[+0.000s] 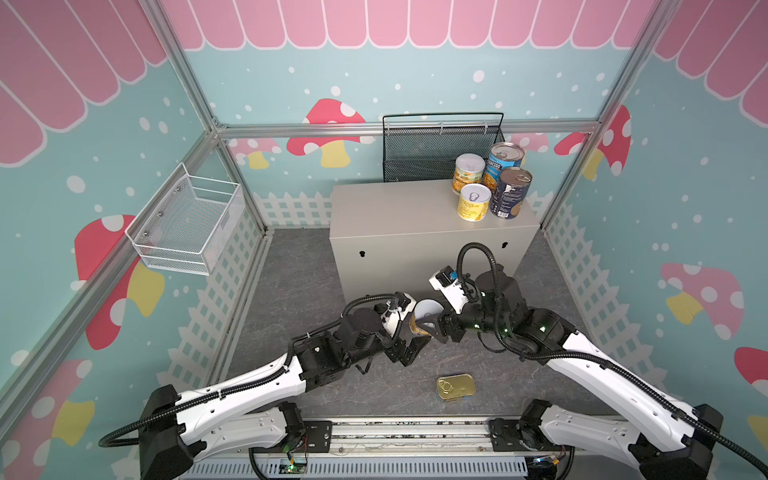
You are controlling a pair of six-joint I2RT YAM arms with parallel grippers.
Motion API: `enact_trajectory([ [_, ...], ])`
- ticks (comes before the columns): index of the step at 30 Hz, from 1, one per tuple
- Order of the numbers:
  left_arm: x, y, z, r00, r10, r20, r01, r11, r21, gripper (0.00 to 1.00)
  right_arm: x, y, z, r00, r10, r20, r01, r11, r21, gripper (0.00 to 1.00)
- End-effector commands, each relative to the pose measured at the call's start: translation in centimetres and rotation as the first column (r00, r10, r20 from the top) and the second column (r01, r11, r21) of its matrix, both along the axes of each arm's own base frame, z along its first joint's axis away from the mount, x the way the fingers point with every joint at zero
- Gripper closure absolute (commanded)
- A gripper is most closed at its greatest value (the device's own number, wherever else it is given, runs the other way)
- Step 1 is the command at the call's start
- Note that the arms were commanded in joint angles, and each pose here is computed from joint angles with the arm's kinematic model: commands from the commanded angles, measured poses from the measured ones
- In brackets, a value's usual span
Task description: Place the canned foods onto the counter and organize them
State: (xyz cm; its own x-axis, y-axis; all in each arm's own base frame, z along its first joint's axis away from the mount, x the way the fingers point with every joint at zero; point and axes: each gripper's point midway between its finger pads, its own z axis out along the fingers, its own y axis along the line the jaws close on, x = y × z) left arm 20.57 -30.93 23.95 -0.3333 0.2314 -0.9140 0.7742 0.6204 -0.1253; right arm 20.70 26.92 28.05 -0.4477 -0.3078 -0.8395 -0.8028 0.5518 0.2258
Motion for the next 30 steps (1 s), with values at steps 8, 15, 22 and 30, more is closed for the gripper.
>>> enact_trajectory([
  [8, 1.4, -2.3, 3.1, 0.995, -0.009, 0.099, 0.016, 0.997, -0.072, 0.01, -0.6, 0.6, 3.9, 0.998, 0.025, 0.060, -0.032, 0.992, 0.123, 0.28],
  [15, 2.2, -2.9, 3.8, 0.991, 0.006, 0.134, 0.006, 0.996, -0.088, 0.05, -0.5, 0.3, 3.6, 0.998, 0.010, 0.059, -0.017, 0.993, 0.120, 0.28],
  [22, 2.1, -2.9, 4.1, 0.990, 0.004, 0.143, 0.009, 0.996, -0.088, 0.22, -0.1, -0.2, 4.2, 0.997, -0.034, 0.074, 0.024, 0.992, 0.127, 0.21],
  [30, 1.9, -1.7, 6.0, 0.983, 0.014, 0.182, -0.001, 0.998, -0.070, 0.24, 0.4, -1.8, 5.6, 0.986, -0.116, 0.119, 0.100, 0.986, 0.133, 0.05],
])
